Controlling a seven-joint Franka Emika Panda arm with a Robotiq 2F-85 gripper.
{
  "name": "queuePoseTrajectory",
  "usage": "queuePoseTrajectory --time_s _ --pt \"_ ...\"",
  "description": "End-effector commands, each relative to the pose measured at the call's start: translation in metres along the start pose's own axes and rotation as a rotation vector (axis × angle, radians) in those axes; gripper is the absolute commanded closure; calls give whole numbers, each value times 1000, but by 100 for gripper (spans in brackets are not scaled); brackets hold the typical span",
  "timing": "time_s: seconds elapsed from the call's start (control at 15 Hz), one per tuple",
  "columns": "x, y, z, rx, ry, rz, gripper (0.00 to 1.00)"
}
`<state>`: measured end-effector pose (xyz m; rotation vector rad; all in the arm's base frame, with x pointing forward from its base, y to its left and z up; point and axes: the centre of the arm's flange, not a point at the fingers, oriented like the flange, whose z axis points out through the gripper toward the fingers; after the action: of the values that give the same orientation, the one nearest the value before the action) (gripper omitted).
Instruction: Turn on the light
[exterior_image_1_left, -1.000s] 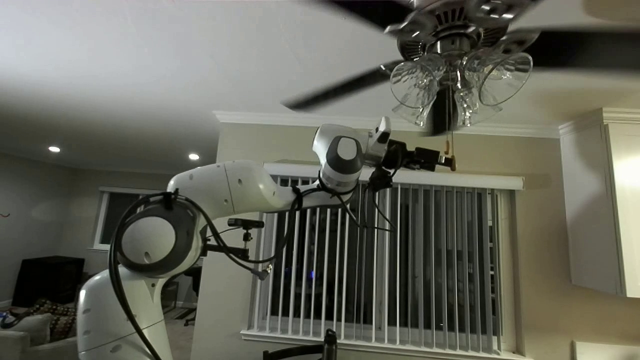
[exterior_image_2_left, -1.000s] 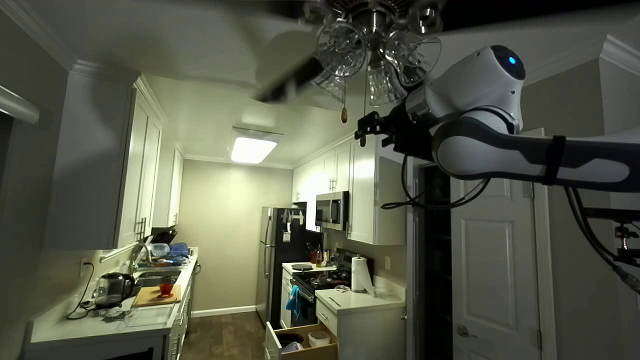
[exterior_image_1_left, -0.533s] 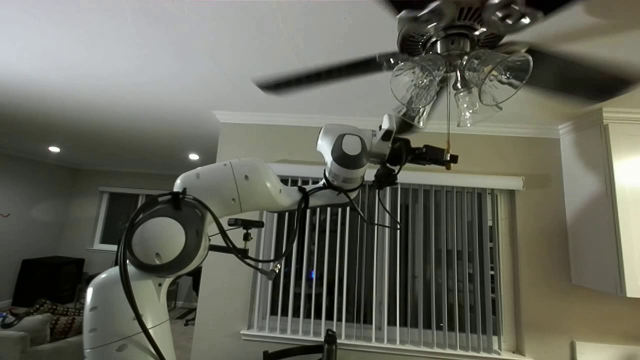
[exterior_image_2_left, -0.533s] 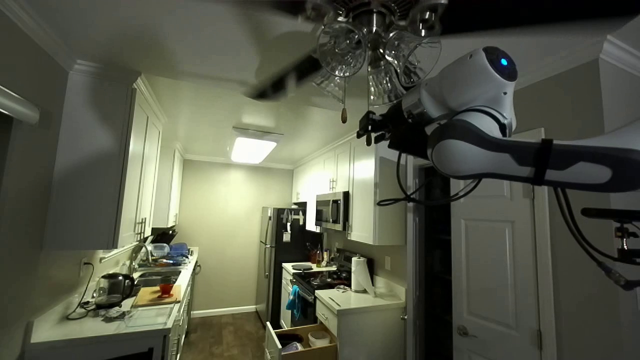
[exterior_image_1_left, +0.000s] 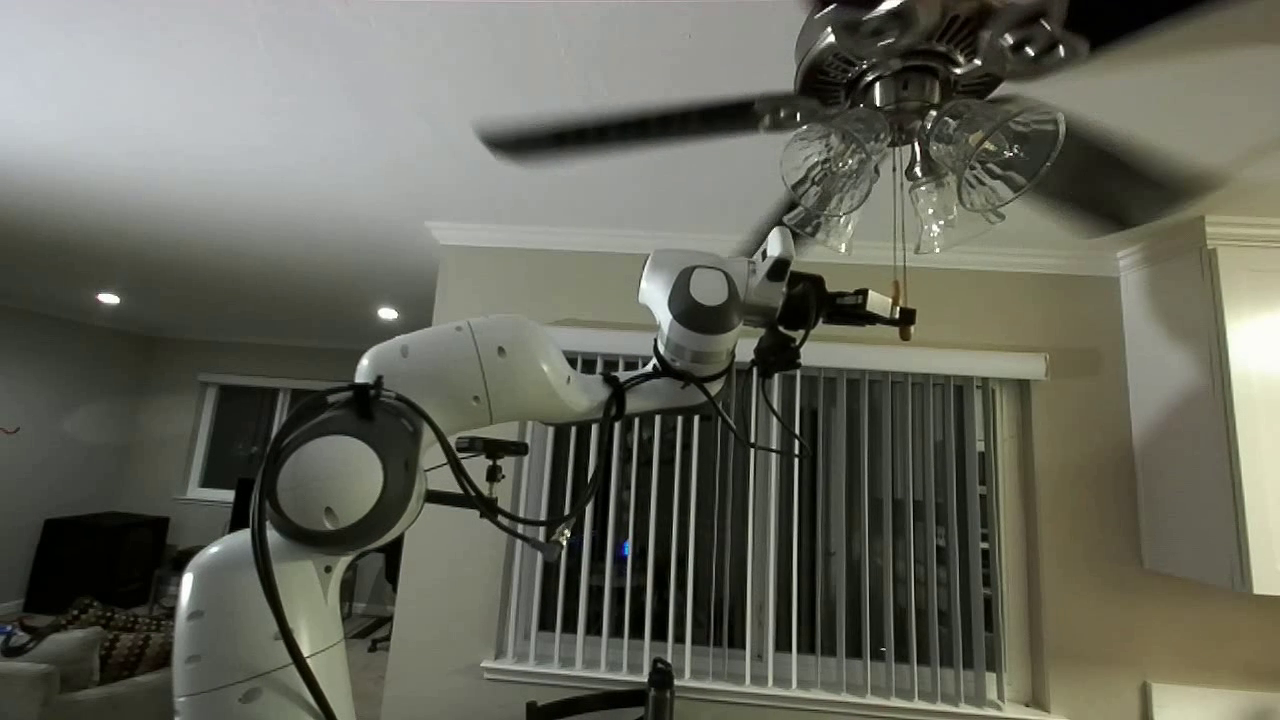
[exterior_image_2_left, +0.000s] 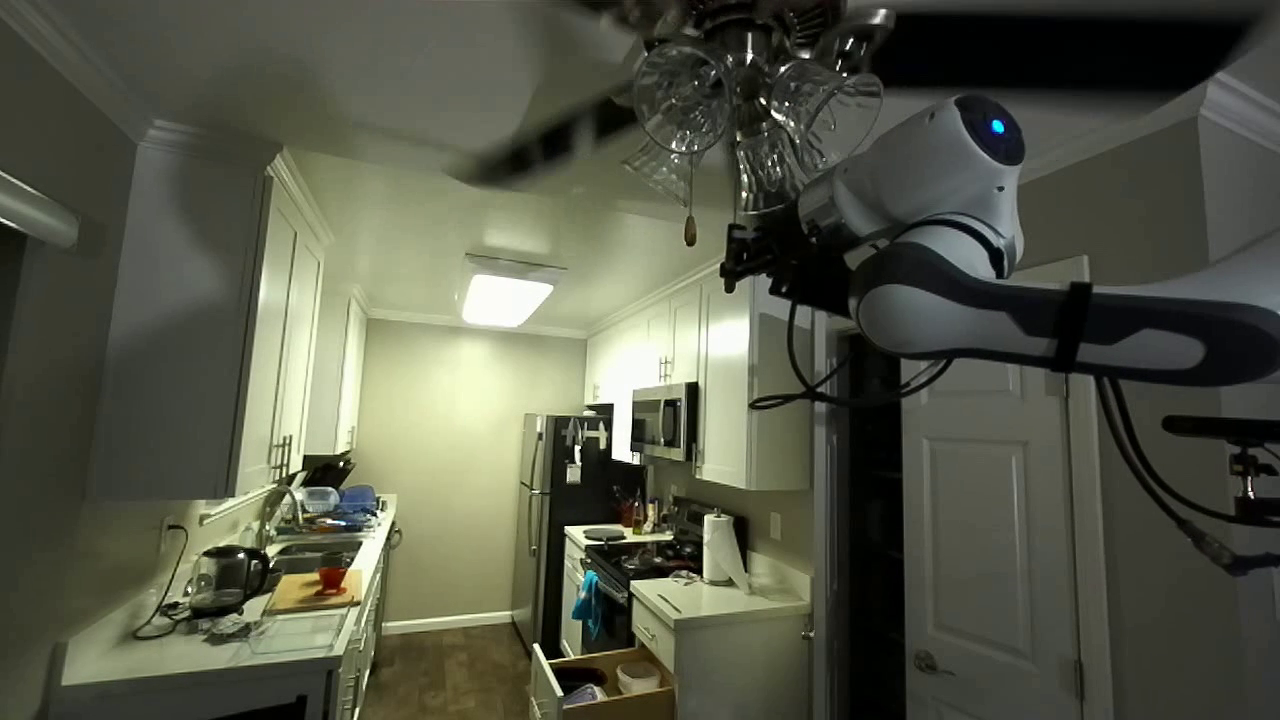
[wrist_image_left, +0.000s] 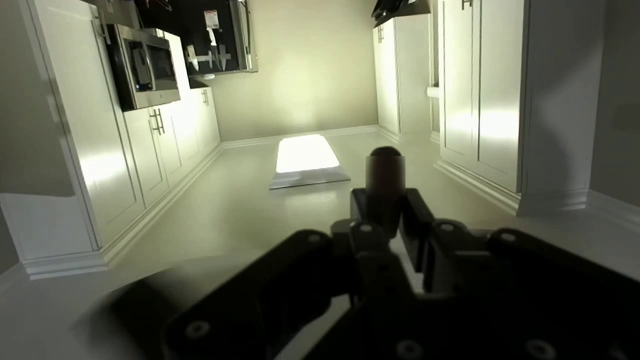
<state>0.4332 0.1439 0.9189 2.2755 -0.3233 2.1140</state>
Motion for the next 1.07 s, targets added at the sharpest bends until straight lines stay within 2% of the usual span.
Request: queuePoseTrajectory --time_s 0.0,0.33,0.6,0.87,1.0 --pt "-1 -7 6 -5 9 0 92" --pt "-20 1 15 -50 -40 -49 92" --pt "-19 6 17 -76 -45 -66 92" --pt "-28 8 16 -114 -144 -107 92" --pt "-22 5 11 -114 -128 -106 92"
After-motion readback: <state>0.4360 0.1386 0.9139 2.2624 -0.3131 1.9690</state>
